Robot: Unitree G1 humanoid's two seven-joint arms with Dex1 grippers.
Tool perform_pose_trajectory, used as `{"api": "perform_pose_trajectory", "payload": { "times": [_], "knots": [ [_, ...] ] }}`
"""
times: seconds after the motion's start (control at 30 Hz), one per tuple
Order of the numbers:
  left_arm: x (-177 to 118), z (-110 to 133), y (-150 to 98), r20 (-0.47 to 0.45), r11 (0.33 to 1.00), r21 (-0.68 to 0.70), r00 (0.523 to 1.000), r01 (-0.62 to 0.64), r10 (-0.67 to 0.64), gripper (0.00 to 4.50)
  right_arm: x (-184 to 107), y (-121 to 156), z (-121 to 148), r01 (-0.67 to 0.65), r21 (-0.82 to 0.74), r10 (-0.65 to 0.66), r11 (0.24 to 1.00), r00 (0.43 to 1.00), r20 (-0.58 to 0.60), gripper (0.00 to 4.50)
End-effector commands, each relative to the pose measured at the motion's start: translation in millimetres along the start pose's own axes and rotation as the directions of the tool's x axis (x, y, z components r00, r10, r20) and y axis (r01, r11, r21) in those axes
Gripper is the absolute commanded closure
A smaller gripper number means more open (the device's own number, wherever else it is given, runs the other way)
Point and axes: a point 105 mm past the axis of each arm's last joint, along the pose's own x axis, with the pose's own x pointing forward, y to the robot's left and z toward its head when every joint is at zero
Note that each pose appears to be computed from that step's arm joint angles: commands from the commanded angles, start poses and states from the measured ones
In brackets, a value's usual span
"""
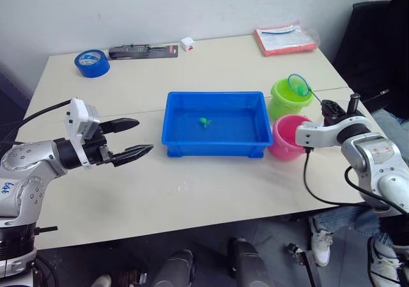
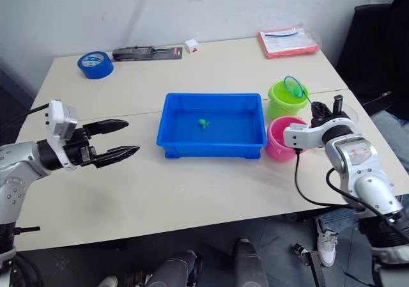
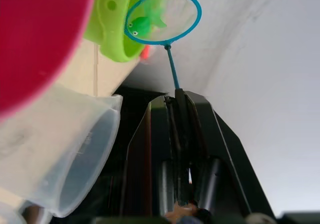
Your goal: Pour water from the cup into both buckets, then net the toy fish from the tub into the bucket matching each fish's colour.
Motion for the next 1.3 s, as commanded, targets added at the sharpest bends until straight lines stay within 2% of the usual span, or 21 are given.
{"api": "perform_pose_trajectory", "payload": {
  "times": [0.03, 0.17, 0.47, 0.73, 0.9, 1.03, 1.17, 1.23, 1.3],
  "knots": [
    [-1, 9, -1, 0.023, 0.999, 0.042, 1.0, -0.006, 0.005, 0.0, -1, -20, 4, 0.12, -0.208, -0.112, 0.971, 0.993, 0.047, 3.72],
    [-1, 9, 0, 0.025, 0.999, 0.041, 1.0, -0.005, 0.004, 0.0, -3, -18, -3, 0.131, -0.332, -0.126, 0.934, 0.991, 0.037, 3.72],
    [4, 9, 1, 0.032, 0.999, 0.041, 0.999, 0.005, -0.007, 0.0, 1, -14, -10, 0.149, -0.428, -0.142, 0.891, 0.989, 0.049, 3.72],
    [10, 9, 0, 0.044, 0.999, 0.037, 0.999, 0.019, -0.021, 0.0, 3, -20, -11, 0.222, -0.527, -0.187, 0.821, 0.975, 0.119, 3.72],
    [15, 5, -2, 0.056, 0.999, 0.031, 0.998, 0.028, -0.03, 0.0, 4, -23, -18, 0.218, -0.526, -0.196, 0.822, 0.976, 0.097, 3.72],
    [16, 5, -2, 0.06, 0.999, 0.03, 0.998, 0.029, -0.03, 0.0, 3, -18, -20, 0.183, -0.478, -0.169, 0.859, 0.983, 0.072, 3.72],
    [12, 6, 0, 0.063, 0.999, 0.031, 0.998, 0.021, -0.023, 0.0, 0, -35, -18, 0.198, -0.334, -0.189, 0.922, 0.98, 0.058, 3.72],
    [11, 7, 2, 0.062, 0.999, 0.034, 0.998, 0.013, -0.015, 0.0, 0, -42, -13, 0.128, -0.097, -0.119, 0.987, 0.989, 0.09, 3.72],
    [10, 9, 4, 0.064, 0.999, 0.037, 0.998, 0.002, -0.005, 0.0, -2, -46, -12, 0.046, 0.061, -0.054, 0.997, 0.991, 0.125, 3.72]
  ]
}}
